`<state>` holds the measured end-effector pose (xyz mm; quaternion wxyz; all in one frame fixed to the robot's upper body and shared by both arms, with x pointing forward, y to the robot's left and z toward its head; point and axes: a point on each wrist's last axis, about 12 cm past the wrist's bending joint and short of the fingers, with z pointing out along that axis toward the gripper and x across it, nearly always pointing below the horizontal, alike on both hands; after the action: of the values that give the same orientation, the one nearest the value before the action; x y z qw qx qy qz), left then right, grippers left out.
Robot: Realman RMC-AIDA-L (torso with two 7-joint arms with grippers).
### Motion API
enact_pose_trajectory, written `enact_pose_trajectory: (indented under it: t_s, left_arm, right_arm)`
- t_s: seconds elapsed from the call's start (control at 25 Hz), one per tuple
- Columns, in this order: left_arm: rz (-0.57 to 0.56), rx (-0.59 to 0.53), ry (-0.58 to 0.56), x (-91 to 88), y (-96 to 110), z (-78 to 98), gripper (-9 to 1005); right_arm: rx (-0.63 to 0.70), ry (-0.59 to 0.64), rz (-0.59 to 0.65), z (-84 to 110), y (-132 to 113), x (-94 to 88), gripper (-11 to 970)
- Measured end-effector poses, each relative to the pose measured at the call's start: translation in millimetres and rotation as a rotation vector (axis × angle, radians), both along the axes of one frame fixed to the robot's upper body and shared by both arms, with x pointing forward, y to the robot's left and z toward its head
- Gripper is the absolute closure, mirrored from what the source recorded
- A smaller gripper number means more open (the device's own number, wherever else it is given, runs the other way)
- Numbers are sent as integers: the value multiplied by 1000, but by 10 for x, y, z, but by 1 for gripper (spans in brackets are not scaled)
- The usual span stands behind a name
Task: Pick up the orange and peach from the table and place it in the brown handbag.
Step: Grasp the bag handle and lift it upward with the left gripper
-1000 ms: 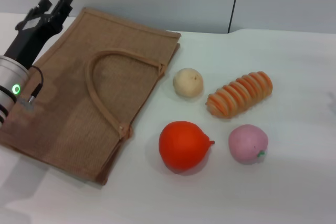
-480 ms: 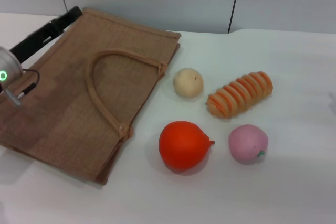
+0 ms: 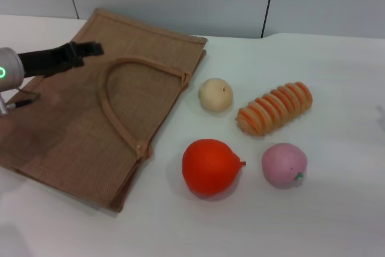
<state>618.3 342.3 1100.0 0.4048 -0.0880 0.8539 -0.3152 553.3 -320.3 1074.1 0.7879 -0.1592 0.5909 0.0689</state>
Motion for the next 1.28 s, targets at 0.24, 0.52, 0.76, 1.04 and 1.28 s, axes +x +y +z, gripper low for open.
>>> enact_pose_trajectory:
  t_s: [0.24,0.52,0.76,1.04,1.28]
  left_arm:
    - [-10,112,99,78,28,93,317]
    - [-63,245,112,200,-49,190,318]
    - [-117,319,110,260,-165,182,320]
    - [-146,383,110,318,-268,142,326]
    - [-163,435,100,369,-354,90,352]
  right_arm:
    - [-3,1,-3,-1,-15,-5,229]
    - [-2,-1,-2,5,-10,4,229]
    - [0,-1,-2,6,-6,7,228]
    - [1,-3,-4,10,-7,12,228]
    - [0,-3,-2,11,-4,14,228]
